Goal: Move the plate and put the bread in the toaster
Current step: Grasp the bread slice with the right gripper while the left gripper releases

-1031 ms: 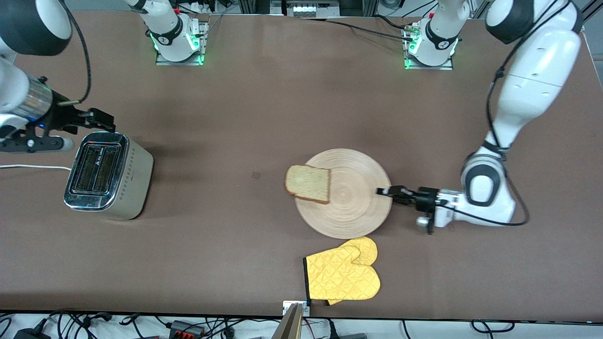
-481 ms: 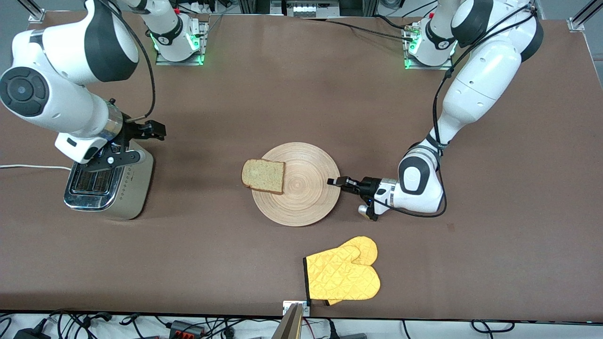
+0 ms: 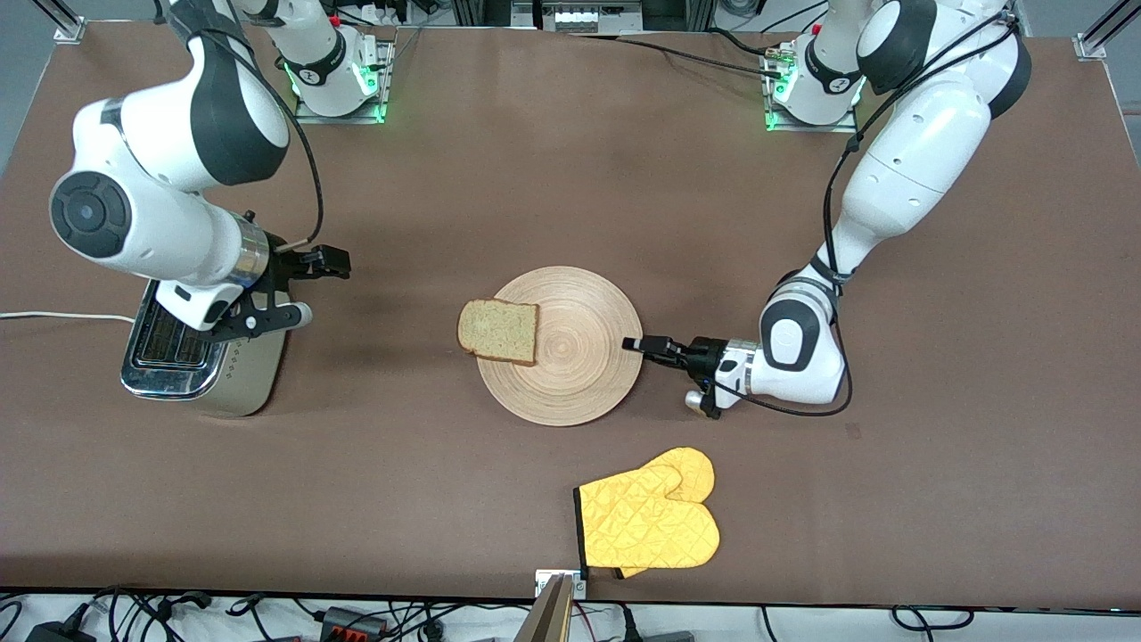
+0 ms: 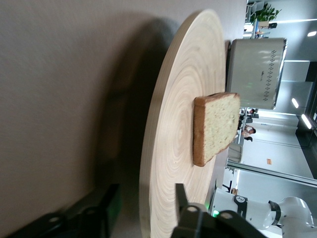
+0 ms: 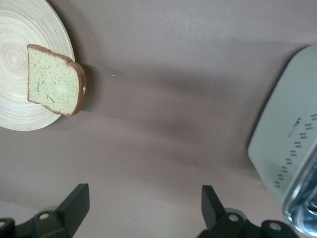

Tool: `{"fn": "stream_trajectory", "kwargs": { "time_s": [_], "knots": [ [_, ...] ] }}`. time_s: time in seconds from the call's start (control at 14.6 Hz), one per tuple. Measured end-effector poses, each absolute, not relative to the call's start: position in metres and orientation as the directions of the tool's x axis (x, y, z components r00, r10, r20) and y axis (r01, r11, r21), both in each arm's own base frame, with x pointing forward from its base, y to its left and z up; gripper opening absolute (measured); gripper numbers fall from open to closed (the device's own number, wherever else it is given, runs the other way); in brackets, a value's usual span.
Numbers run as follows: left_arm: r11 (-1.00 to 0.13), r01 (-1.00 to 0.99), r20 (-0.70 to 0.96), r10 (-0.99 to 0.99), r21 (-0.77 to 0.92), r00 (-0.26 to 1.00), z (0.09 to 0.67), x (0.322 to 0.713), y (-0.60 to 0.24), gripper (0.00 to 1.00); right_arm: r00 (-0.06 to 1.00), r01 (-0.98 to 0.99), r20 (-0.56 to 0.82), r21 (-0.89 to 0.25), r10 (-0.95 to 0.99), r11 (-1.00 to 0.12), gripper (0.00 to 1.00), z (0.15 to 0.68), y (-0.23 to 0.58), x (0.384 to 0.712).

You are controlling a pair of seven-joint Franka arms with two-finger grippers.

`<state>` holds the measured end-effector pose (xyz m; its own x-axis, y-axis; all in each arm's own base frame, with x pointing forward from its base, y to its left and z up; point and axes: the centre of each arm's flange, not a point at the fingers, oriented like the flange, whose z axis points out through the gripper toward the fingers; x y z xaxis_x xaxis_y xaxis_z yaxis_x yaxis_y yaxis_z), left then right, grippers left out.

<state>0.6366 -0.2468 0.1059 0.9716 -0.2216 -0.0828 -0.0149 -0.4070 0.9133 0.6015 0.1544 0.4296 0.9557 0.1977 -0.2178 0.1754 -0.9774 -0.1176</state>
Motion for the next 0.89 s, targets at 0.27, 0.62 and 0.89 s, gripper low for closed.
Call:
{"fn": "stream_trajectory", "kwargs": {
  "time_s": [0.27, 0.62, 0.89],
  "knots": [
    [-0.48, -0.177, -0.012, -0.364, 0.859, 0.931, 0.162, 0.664, -0.176, 0.96, 0.958, 0.11, -0.234, -0.225, 0.163, -0.968, 1.0, 0.383, 0.169, 0.606],
    [-0.704, -0.399, -0.12, -0.564, 0.587, 0.817, 0.245, 0.682, -0.11, 1.0, 0.958, -0.022, -0.275, -0.351, 0.081, -0.936, 1.0, 0.315, 0.182, 0.616],
    [-0.796, -0.53, -0.257, -0.599, 0.292, 0.759, 0.285, 0.682, -0.093, 1.0, 0.943, -0.092, -0.328, -0.402, 0.049, -0.911, 1.0, 0.276, 0.196, 0.614]
  ]
}}
